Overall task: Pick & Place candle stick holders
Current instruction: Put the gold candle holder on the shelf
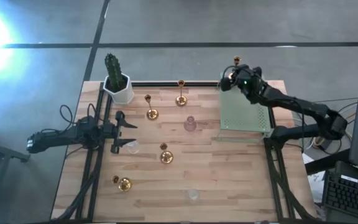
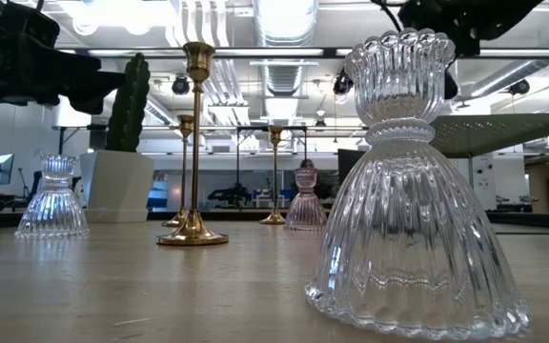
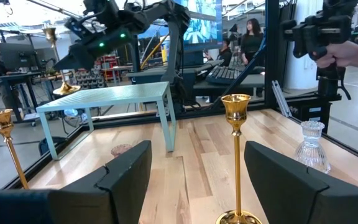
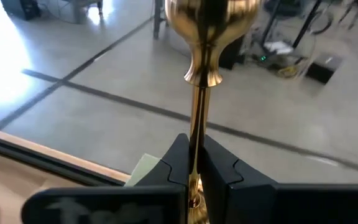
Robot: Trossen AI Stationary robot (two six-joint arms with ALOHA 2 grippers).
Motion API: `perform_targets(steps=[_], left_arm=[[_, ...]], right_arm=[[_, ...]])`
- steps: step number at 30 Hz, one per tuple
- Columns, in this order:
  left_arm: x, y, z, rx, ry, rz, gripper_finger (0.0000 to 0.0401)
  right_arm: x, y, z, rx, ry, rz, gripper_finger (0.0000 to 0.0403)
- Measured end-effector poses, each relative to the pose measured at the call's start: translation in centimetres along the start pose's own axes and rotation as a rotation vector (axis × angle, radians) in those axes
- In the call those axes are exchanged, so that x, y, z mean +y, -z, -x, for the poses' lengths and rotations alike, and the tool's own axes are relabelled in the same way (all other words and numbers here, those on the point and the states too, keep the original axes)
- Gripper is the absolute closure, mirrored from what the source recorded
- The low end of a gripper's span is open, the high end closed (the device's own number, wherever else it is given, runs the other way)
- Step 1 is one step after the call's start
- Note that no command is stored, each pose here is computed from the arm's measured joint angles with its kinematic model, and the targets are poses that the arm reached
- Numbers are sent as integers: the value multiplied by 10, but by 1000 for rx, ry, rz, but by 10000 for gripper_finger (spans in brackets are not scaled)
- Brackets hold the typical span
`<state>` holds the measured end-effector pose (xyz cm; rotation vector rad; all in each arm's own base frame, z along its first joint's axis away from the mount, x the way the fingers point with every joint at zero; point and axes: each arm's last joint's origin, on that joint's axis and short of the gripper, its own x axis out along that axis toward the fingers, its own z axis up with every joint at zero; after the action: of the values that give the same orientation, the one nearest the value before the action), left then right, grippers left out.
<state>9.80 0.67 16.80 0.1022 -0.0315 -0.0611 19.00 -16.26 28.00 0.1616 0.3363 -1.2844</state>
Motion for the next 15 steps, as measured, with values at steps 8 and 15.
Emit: perform_targets(steps=[8, 15], left_arm=[[0, 0, 0, 0, 0, 0, 139], [0, 0, 0, 0, 0, 0, 139]], right_arm=[[-35, 7, 4, -16, 72, -140, 392], [-53, 19, 18, -42, 98, -190, 392]])
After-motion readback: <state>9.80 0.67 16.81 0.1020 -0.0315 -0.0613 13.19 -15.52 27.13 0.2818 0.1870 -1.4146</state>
